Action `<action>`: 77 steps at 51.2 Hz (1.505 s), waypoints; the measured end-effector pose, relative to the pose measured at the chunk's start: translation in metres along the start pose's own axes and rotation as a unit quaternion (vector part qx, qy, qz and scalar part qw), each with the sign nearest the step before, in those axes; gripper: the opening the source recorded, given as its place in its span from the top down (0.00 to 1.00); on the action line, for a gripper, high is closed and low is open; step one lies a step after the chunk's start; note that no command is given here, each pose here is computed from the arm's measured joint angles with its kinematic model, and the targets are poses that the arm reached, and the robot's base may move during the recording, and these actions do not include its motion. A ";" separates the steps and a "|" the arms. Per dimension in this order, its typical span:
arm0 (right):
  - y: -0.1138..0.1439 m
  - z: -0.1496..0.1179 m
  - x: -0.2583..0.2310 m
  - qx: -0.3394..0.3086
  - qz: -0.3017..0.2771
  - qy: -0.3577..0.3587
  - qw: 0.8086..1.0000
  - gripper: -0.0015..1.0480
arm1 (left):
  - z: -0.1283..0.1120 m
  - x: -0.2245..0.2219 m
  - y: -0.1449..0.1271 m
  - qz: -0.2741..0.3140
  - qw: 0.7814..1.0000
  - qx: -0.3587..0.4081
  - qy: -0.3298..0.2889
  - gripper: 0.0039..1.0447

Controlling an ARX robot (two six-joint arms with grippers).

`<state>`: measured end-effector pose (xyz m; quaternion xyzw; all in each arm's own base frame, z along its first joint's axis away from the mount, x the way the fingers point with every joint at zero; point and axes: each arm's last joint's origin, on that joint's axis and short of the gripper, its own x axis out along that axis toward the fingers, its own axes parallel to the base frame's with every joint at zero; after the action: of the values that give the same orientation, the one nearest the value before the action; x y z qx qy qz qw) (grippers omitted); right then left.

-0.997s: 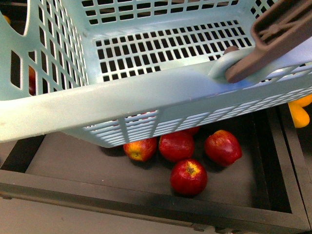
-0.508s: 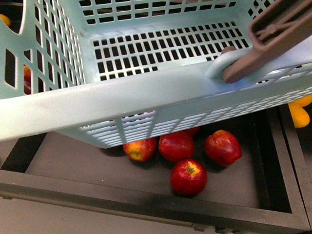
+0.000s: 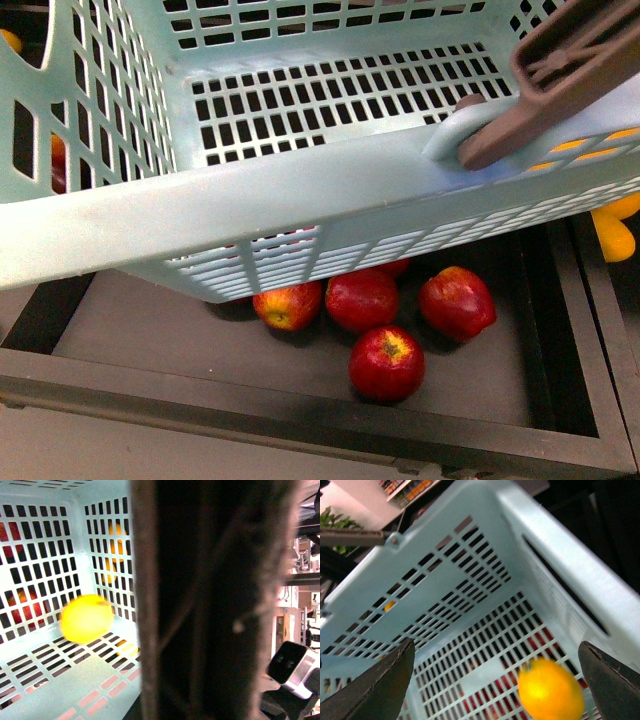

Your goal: Pick lemon and mango into basket

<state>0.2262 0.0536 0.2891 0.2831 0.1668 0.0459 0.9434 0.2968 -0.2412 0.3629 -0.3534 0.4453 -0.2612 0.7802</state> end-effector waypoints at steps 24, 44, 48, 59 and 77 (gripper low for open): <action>-0.065 -0.037 -0.038 -0.268 -0.042 -0.162 0.949 0.68 | 0.001 0.001 0.001 0.002 1.000 -0.002 0.001 0.96; -0.096 -0.072 -0.059 -0.280 -0.045 -0.163 0.945 0.98 | 0.001 0.001 0.002 0.003 1.000 -0.001 -0.001 0.96; -0.098 -0.076 -0.061 -0.280 -0.045 -0.164 0.945 0.98 | 0.001 0.001 0.002 0.002 1.000 -0.001 0.000 0.96; -0.103 -0.087 -0.067 -0.280 -0.045 -0.163 0.945 0.98 | 0.001 0.001 0.002 0.003 1.000 -0.001 0.000 0.96; -0.108 -0.097 -0.076 -0.281 -0.044 -0.165 0.944 0.87 | 0.001 0.001 0.002 0.003 1.000 -0.001 0.000 0.96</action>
<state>0.1212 0.0004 0.1754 0.0026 0.0016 0.0015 1.0000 0.2983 -0.2410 0.3613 -0.3533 0.4466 -0.2587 0.7803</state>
